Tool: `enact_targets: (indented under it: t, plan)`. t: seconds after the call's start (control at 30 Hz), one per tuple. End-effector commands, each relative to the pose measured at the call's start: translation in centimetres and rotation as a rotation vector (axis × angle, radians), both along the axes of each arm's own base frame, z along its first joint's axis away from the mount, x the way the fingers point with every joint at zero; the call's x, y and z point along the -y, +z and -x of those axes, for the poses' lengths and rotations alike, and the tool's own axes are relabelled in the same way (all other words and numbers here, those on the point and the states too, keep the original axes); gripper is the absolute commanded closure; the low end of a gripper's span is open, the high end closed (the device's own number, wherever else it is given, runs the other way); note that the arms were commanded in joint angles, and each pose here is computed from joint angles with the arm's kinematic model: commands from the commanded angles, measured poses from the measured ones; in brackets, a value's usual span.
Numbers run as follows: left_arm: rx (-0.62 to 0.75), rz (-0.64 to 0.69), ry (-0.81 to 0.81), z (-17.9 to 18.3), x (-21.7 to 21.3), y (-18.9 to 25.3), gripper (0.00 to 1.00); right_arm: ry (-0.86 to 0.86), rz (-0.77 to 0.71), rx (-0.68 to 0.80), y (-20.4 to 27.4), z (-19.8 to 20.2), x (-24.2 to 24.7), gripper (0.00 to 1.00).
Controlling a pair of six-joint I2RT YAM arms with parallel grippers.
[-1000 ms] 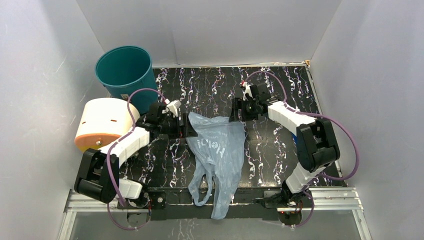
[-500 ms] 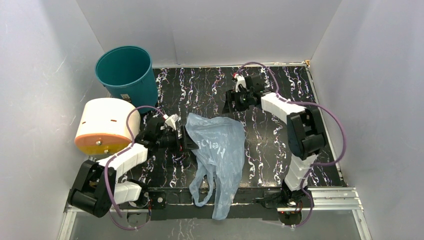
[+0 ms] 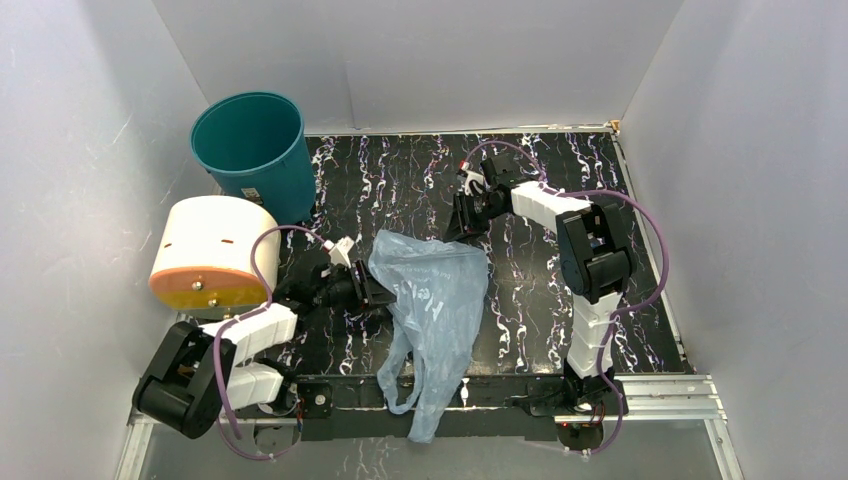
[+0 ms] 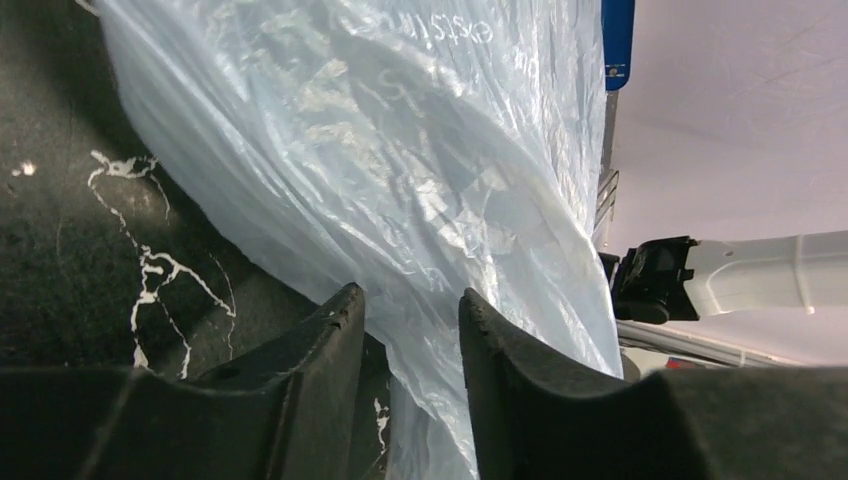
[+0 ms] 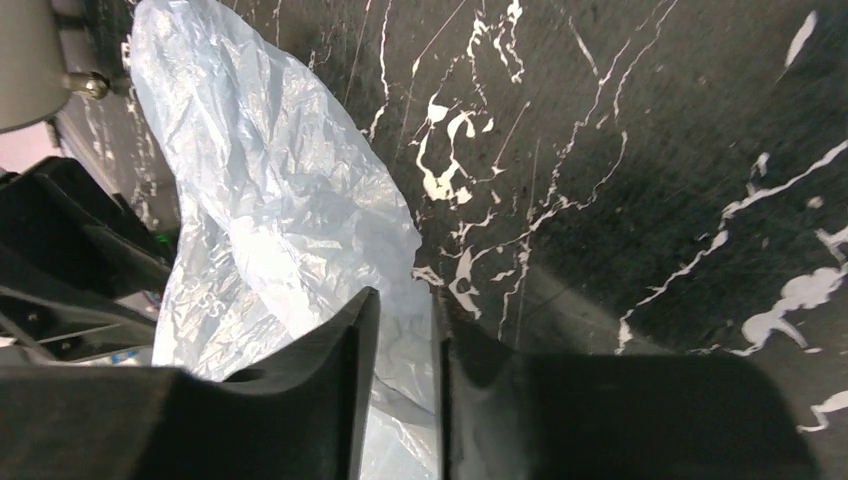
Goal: Put the trash bags into the trash bin
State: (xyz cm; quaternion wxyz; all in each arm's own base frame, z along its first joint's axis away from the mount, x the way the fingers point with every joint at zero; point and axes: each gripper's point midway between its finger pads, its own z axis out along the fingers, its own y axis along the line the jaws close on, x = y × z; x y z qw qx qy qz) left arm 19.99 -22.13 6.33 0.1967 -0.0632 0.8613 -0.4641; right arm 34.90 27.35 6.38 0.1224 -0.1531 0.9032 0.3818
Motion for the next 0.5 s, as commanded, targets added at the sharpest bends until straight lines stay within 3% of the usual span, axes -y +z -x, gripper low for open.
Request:
enact_targets:
  t: [0.0, 0.03, 0.1, 0.17, 0.27, 0.47]
  plan:
    - [0.052, 0.048, 0.018, -1.3, 0.8, 1.5, 0.73, -0.003, -0.046, -0.022, 2.5, 0.3, -0.6, 0.72]
    - [0.053, 0.046, 0.02, -1.4, 0.7, 1.5, 0.82, -0.016, -0.035, -0.013, 2.7, 0.1, -0.5, 0.75]
    - [0.052, 0.031, 0.029, -1.4, 0.5, 1.2, 0.89, -0.05, -0.003, 0.034, 3.1, -0.8, -0.1, 0.87]
    - [0.05, 0.003, 0.038, -1.5, 0.2, 0.9, 1.0, -0.093, 0.025, 0.084, 3.8, -2.0, 0.7, 0.93]
    - [0.053, -0.057, 0.043, -1.6, -0.4, 0.4, 1.0, -0.172, 0.031, 0.133, 4.9, -3.8, 2.1, 1.0]
    - [0.085, -0.254, 0.013, -2.0, -2.5, 0.5, 1.0, -0.303, 0.021, 0.192, 5.9, -6.5, 4.9, 1.0]
